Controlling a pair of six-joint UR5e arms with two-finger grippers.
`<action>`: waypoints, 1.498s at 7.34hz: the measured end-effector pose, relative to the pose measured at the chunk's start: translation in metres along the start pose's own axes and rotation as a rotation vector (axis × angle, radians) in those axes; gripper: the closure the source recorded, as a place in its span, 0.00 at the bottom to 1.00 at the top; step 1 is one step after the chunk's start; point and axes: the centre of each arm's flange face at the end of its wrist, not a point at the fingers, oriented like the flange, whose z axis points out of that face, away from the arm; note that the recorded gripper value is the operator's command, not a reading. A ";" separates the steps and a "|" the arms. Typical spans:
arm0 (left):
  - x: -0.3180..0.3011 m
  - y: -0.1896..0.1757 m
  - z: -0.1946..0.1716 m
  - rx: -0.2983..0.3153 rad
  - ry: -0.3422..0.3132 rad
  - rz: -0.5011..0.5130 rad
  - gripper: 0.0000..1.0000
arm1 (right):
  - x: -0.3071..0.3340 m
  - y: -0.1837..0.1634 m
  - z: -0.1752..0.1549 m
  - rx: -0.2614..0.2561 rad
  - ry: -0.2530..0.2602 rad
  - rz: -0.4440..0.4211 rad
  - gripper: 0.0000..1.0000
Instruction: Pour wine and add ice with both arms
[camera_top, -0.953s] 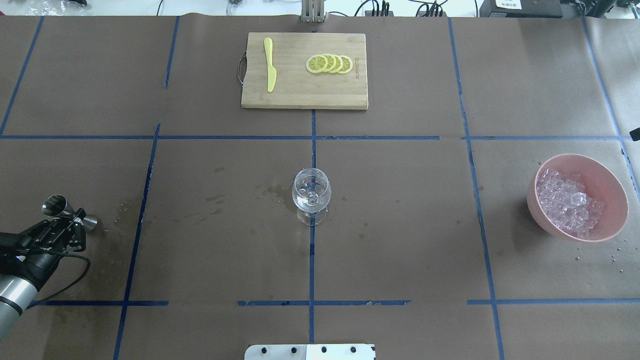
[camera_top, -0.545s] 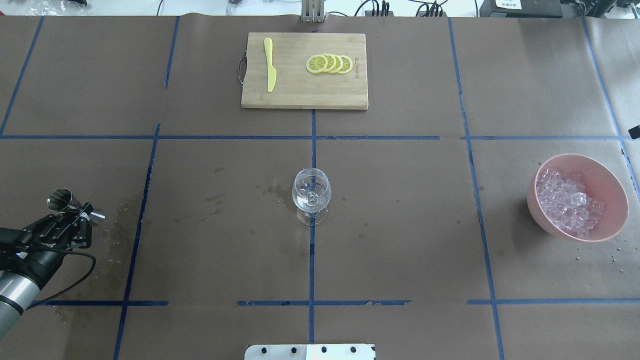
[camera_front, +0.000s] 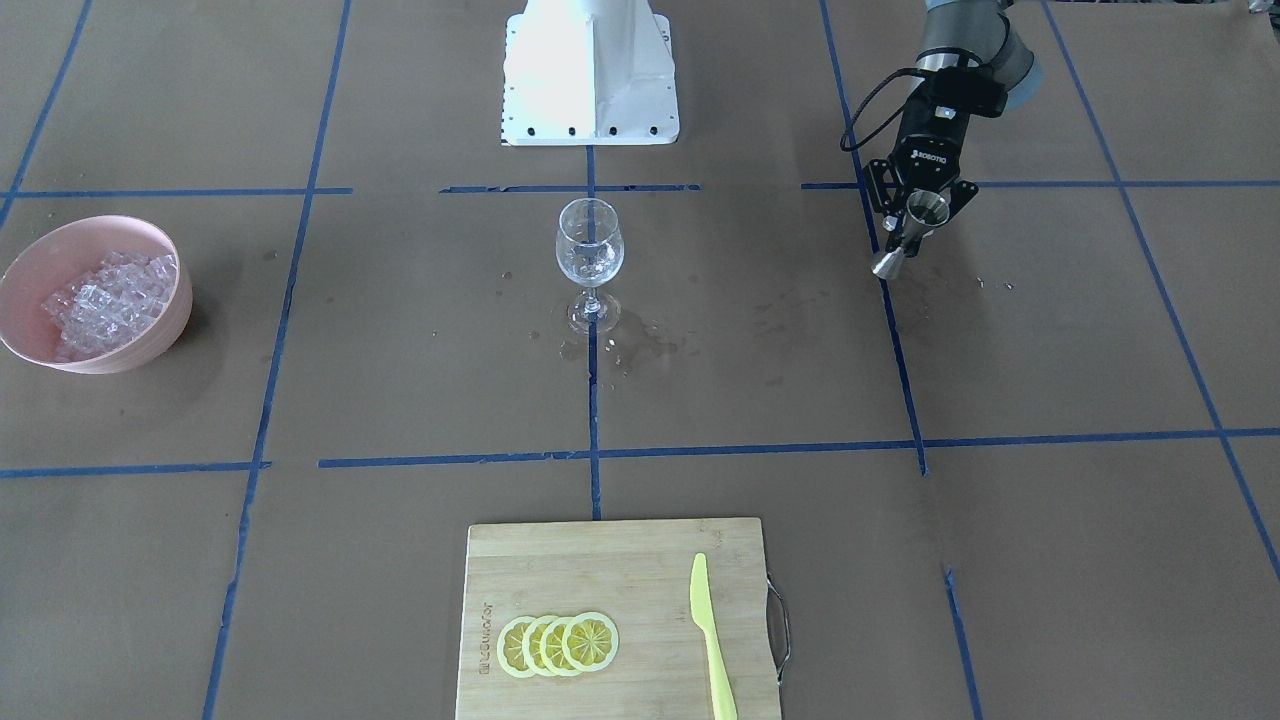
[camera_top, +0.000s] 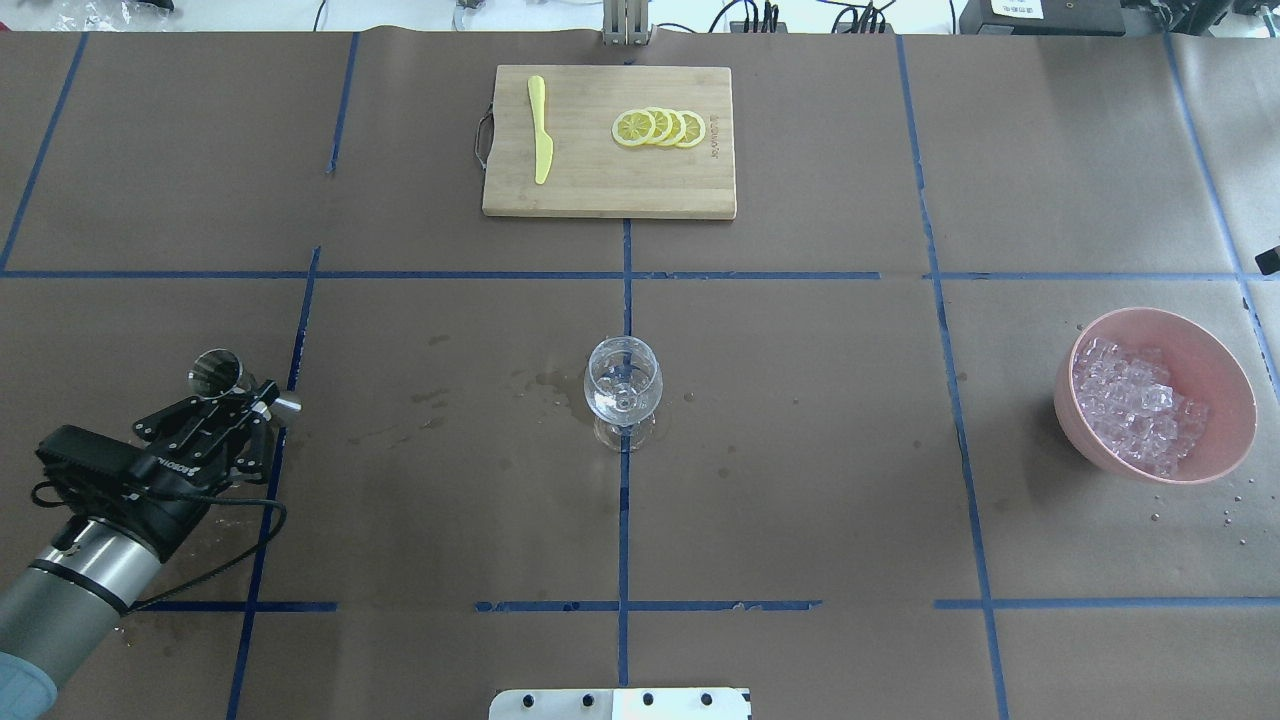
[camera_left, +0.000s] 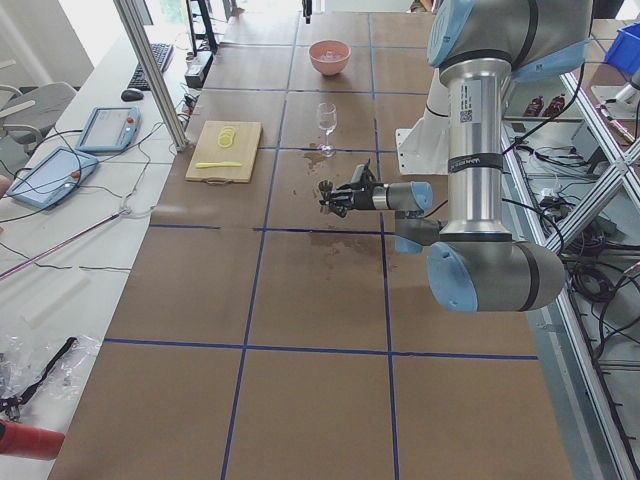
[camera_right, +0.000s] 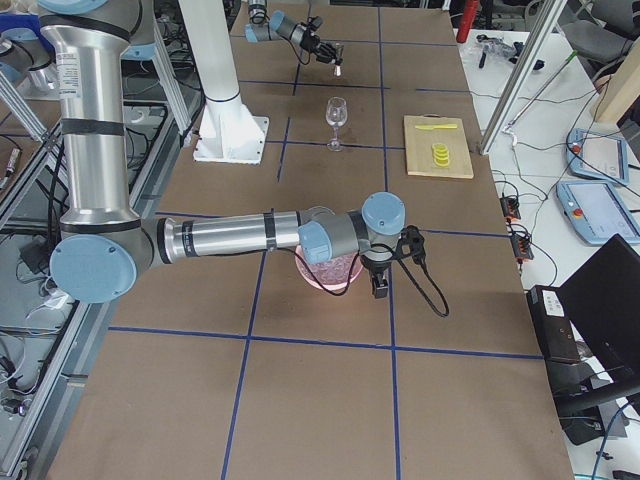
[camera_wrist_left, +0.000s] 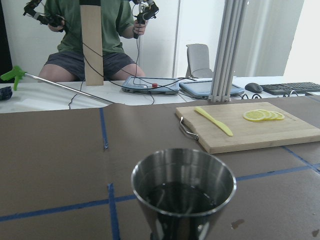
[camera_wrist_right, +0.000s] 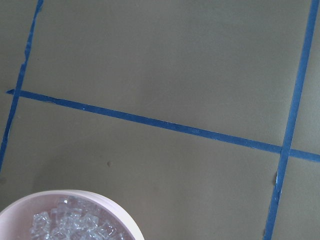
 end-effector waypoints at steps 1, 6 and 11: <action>0.024 -0.009 0.011 0.011 0.025 0.031 1.00 | 0.000 0.000 0.000 0.001 0.000 -0.001 0.00; 0.147 -0.055 0.058 0.006 0.126 0.207 1.00 | -0.009 -0.004 -0.007 0.015 -0.003 -0.003 0.00; 0.200 -0.073 0.086 -0.148 0.166 0.368 1.00 | -0.014 -0.005 -0.012 0.024 -0.005 0.008 0.00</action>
